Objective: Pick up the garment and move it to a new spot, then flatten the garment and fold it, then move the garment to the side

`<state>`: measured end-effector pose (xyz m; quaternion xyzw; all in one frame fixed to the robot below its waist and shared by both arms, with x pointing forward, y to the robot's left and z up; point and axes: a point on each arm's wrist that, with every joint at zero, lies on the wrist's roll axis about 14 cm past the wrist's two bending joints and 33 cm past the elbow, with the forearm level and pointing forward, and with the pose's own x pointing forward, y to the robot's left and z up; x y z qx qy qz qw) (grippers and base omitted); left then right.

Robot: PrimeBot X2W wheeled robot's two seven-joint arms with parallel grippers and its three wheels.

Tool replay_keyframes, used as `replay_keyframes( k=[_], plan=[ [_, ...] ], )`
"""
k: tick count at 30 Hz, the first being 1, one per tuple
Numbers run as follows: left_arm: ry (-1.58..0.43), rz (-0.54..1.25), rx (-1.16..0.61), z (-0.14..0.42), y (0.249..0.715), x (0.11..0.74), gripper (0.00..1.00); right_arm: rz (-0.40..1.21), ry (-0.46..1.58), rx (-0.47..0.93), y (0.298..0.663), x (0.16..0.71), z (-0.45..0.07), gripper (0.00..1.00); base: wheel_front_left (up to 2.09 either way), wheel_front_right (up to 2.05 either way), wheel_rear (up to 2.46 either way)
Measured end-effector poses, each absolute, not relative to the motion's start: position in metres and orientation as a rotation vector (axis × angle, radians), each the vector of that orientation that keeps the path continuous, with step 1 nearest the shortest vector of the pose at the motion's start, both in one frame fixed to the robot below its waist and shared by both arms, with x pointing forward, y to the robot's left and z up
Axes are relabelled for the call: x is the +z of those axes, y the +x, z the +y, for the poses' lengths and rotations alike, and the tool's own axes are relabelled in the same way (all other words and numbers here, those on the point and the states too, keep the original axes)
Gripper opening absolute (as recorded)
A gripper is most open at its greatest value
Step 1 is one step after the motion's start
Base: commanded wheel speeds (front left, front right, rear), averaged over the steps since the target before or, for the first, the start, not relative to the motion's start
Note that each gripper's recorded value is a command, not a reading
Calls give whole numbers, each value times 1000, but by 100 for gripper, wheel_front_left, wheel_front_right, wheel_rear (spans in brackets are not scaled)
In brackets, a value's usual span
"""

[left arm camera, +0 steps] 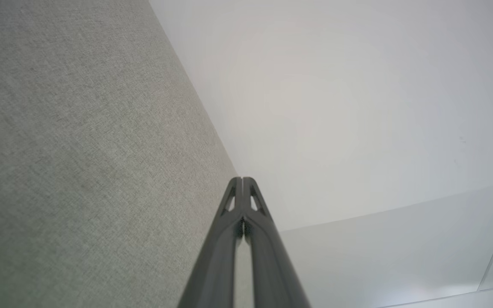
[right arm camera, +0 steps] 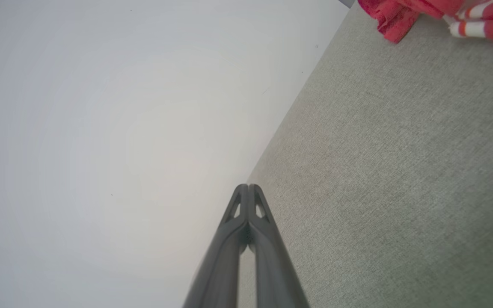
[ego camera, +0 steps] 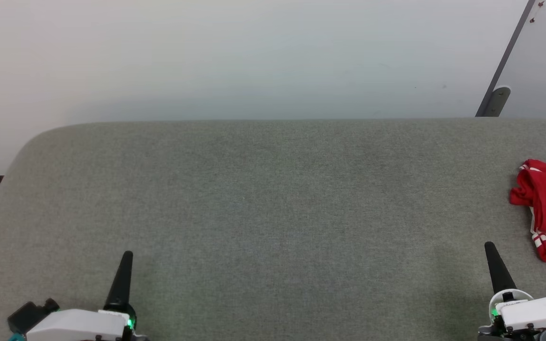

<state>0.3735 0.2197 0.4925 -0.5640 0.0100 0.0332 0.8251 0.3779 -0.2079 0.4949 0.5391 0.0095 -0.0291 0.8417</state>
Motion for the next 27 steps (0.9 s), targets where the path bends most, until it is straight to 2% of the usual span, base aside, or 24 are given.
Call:
replay_keyframes(
  k=[27],
  plan=[
    [-1426,16,36,207,382,499,0,15,1399,-32,384,500,-203,0,0,0,0]
  ],
)
